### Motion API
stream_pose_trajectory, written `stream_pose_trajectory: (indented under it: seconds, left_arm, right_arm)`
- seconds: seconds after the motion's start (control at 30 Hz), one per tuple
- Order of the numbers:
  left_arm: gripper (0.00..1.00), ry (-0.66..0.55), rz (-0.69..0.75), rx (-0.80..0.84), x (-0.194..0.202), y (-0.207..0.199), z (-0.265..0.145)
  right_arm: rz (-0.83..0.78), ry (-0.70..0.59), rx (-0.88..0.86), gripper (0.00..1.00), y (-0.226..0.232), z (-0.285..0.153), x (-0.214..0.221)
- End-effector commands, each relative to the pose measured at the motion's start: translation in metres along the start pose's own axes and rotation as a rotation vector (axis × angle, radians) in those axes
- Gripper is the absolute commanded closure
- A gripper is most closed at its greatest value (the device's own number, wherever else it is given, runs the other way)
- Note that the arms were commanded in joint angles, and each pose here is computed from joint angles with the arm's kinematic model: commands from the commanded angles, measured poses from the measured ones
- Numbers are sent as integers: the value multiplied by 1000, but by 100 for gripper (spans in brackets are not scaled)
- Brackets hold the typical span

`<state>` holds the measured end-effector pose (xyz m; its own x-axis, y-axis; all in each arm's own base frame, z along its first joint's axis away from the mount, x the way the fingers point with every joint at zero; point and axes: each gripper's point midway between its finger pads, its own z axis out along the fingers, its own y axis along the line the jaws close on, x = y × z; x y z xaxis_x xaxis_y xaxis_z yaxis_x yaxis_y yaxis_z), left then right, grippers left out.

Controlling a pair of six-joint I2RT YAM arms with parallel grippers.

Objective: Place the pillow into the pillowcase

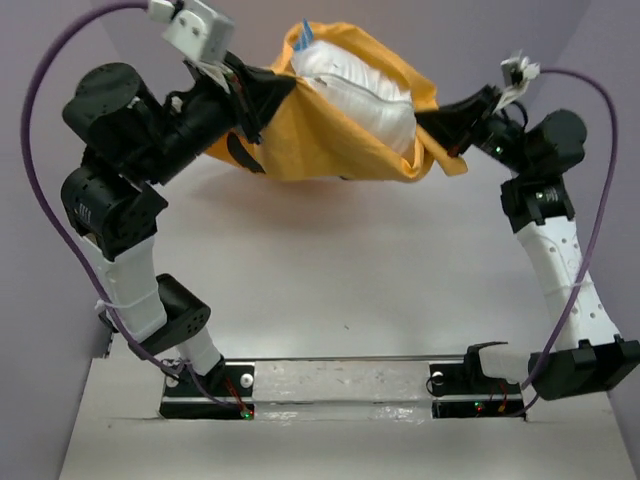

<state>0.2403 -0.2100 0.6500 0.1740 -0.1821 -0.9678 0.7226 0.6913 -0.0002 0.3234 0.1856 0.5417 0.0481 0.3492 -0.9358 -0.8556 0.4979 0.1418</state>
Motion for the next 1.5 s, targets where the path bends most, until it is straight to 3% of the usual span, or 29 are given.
stream_pose_trajectory:
  seconds: [0.0,0.07,0.1,0.17,0.2,0.23,0.27,0.3,0.37,0.4,0.43,0.47,0.73,0.8,0.83,0.87,0.9,0.97,1.03,1.1,1.17,1.2,1.27,1.3,1.37,1.4,1.47]
  left_arm:
    - [94,227,44,-115,60,-12,-1]
    - [95,237,40,-111,56,-23,-22]
    - [96,213,27,-102,47,-28,-33]
    - [96,135,-15,-117,20,-21,-75]
    - [96,128,-54,-119,21,-20,-87]
    - [96,139,-69,-108,45,-21,-104]
    - [96,22,-129,-86,16,-27,-97]
    - [97,-19,-175,-56,52,-33,-107]
    - [98,17,-225,-75,109,-34,-113]
    - [91,102,-236,-90,172,-35,-119]
    - [10,27,-285,-71,177,-40,-115]
    - [1,47,-300,-72,218,-42,-116]
    - [1,102,-507,93,341,-93,-112]
    - [1,147,-501,86,361,-103,-110]
    - [1,172,-485,88,369,-107,-107]
    - [1,157,-477,102,362,-110,-106]
    - [1,162,-435,109,359,-113,-99]
    - [1,186,-387,124,362,-122,-90]
    - [1,196,-344,124,364,-127,-83]
    - [1,210,-317,119,368,-128,-78]
    - [1,218,-288,114,370,-127,-73]
    - [1,245,-272,105,375,-127,-70]
    - [1,278,-245,93,385,-126,-68]
    - [1,313,-229,94,392,-127,-68]
    - [1,338,-212,93,395,-126,-68]
    - [1,353,-193,81,396,-123,-67]
    - [1,374,-173,87,396,-121,-66]
  right_arm:
    - [164,116,70,100,-17,-33,103]
    - [234,170,168,100,-32,-52,147]
    - [300,221,233,100,-38,-72,190]
    - [350,247,335,100,-50,-92,225]
    - [371,262,375,100,-53,-101,240]
    - [389,296,437,100,-59,-116,265]
    - [403,312,446,100,-58,-121,273]
    - [401,319,480,100,-63,-126,280]
    - [407,341,515,100,-66,-136,294]
    - [399,340,539,100,-69,-139,295]
    - [385,349,558,100,-72,-142,296]
    - [362,346,596,100,-78,-144,293]
    - [231,342,694,100,-121,-126,263]
    - [230,359,728,90,-130,-125,262]
    - [229,370,756,70,-133,-128,262]
    - [226,378,784,70,-137,-131,260]
    - [216,381,823,45,-141,-135,257]
    - [224,406,873,28,-135,-145,247]
    - [213,413,915,26,-124,-159,238]
    - [199,413,956,26,-118,-173,234]
    - [228,453,935,35,-103,-182,241]
    - [282,481,855,50,-82,-175,251]
    - [384,553,791,64,-57,-175,288]
    - [404,589,784,76,-48,-176,304]
    - [425,661,762,86,-24,-169,338]
    - [430,697,790,90,-26,-170,357]
    - [449,704,757,89,-14,-157,371]
